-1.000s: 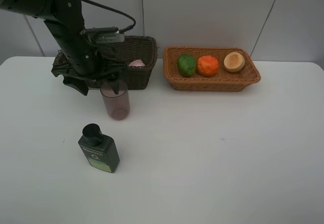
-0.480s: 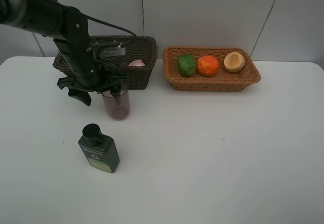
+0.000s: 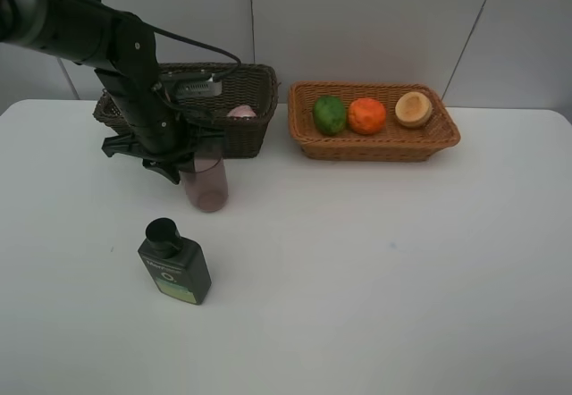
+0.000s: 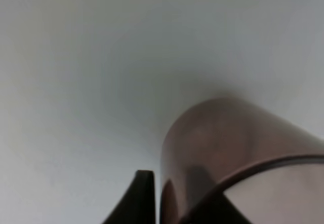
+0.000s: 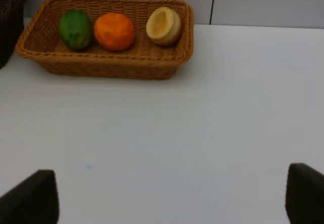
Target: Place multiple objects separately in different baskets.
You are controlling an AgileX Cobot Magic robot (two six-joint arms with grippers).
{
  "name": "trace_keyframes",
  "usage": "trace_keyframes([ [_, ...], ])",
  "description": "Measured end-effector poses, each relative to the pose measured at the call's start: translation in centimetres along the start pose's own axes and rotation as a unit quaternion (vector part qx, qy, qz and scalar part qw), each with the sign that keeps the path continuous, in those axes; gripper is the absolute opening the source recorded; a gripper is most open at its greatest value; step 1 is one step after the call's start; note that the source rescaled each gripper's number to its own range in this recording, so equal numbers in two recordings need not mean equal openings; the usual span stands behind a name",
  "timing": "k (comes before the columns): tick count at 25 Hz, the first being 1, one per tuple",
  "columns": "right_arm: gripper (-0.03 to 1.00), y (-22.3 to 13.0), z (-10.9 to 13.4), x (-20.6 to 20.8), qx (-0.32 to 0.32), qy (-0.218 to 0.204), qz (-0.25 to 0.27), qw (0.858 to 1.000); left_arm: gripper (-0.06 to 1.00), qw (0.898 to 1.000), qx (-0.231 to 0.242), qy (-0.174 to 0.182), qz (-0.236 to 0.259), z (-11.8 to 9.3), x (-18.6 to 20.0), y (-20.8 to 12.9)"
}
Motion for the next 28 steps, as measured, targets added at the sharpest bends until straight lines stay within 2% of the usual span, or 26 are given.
trace_keyframes([
  [1, 0.97, 0.0, 0.0, 0.0, 0.000, 0.000, 0.000, 1.000, 0.04, 1.000, 0.000, 0.000, 0.001, 0.0, 0.0, 0.0],
  [2, 0.97, 0.0, 0.0, 0.0, 0.000, 0.000, 0.000, 1.000, 0.00, 1.000, 0.000, 0.000, 0.001, 0.0, 0.0, 0.0],
  [16, 0.97, 0.0, 0.0, 0.0, 0.000, 0.000, 0.000, 1.000, 0.00, 1.000, 0.000, 0.001, 0.005, 0.0, 0.0, -0.1],
  [20, 0.97, 0.0, 0.0, 0.0, 0.000, 0.000, 0.000, 1.000, 0.00, 1.000, 0.000, 0.006, 0.020, 0.0, 0.3, 0.0],
  [23, 0.97, 0.0, 0.0, 0.0, 0.000, 0.000, 0.000, 1.000, 0.00, 1.000, 0.001, 0.008, 0.024, -0.1, 1.5, 0.7],
  [28, 0.97, 0.0, 0.0, 0.0, 0.000, 0.000, 0.000, 1.000, 0.00, 1.000, 0.002, 0.003, 0.003, -0.4, 5.6, 2.0],
])
Point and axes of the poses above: a point on each arm's last joint axis where the gripper is mounted, x pointing back along that axis away from the gripper, z along the wrist's bending axis when the last joint is at zero, y = z × x, the point moved 2 cm from there along -x, pointing out along that axis toward the gripper, and after that the axes turned 11 degrees about -x, right-handed, at the moved point
